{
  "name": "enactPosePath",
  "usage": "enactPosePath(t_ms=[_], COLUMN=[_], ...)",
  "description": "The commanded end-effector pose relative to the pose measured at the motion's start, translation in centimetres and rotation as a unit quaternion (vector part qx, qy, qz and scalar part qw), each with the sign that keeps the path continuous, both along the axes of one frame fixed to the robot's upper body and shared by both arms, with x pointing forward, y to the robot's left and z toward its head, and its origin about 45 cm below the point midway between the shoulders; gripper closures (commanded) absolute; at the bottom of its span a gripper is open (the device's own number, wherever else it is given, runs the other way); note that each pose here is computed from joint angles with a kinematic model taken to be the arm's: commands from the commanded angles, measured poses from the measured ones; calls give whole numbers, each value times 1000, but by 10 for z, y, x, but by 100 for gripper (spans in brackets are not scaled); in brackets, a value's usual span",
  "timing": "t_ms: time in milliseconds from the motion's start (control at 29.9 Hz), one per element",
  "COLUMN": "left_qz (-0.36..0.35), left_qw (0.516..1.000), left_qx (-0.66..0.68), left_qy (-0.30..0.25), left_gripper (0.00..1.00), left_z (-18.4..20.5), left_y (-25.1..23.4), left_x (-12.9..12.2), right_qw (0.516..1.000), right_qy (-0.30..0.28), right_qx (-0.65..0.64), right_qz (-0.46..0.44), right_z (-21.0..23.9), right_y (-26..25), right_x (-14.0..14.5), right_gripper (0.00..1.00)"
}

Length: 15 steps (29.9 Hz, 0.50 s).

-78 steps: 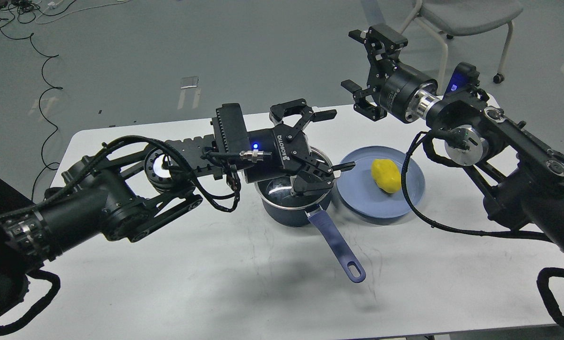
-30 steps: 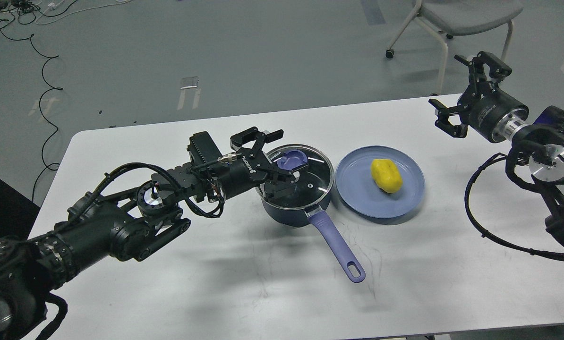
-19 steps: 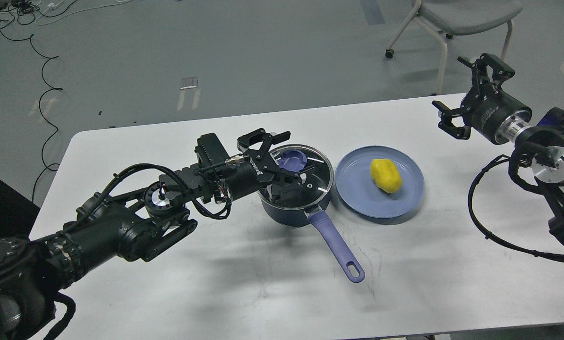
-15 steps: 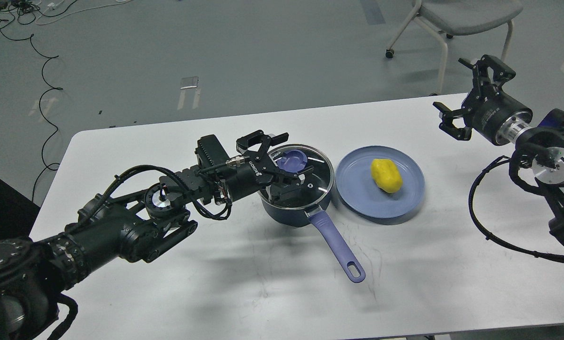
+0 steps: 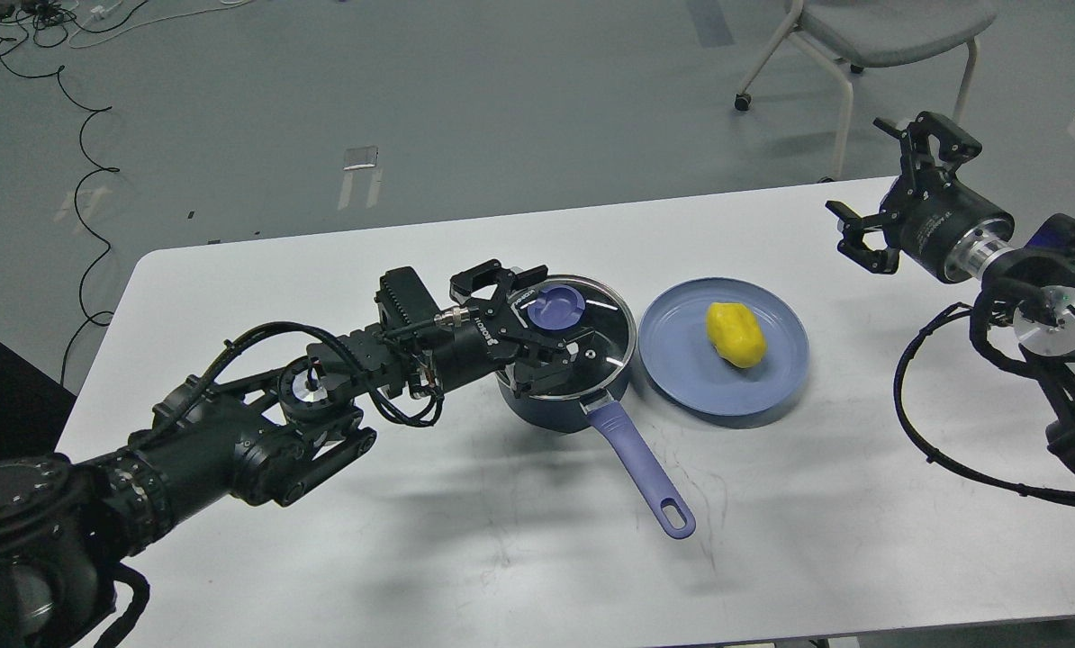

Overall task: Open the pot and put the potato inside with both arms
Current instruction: 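Close the left gripper on the blue lid knob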

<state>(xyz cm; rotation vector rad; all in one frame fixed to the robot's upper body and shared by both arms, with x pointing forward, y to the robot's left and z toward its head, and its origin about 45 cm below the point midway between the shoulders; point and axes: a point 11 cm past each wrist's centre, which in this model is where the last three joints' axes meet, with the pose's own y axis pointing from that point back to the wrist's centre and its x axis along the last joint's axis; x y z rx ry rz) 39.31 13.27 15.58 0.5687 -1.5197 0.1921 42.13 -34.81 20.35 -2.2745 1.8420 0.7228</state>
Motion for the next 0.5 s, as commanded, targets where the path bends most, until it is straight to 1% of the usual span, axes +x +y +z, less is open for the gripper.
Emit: enactPosePath(t_ms=[0,134,234,301,368,434,468], left_qz=[-1,-1,0,0,0,0,1], left_qw=[1000,1000,1000,1000,1000,1000,1000], left_qx=[2,2,3,3,4,4,5], left_qy=[2,2,3,4,4,5,5], left_gripper=[2,3,8,8,11,18,19], left_z=[-1,-1,-2,-2,-2,-2,-2], left_y=[0,0,0,0,0,0,1], left_x=[-1,0,-1,-1,-1,-1,0], right_qw=[1000,1000,1000,1000,1000,1000,1000], right_qy=[2,2,4,6,7,8,9], right_qx=[-1,-7,-8,-9,-9,-10,-10], right_qz=[-3,-6,-9,-8,-9,-9,-8], right_z=[-2,0,-2,-2,-3,-4,-4], right_y=[-2,-8,-10,-10,-10,-10,-10], right_x=[0,-1,-1,-1,-1,-1,-2], right_gripper=[0,0,0,0,0,0,0])
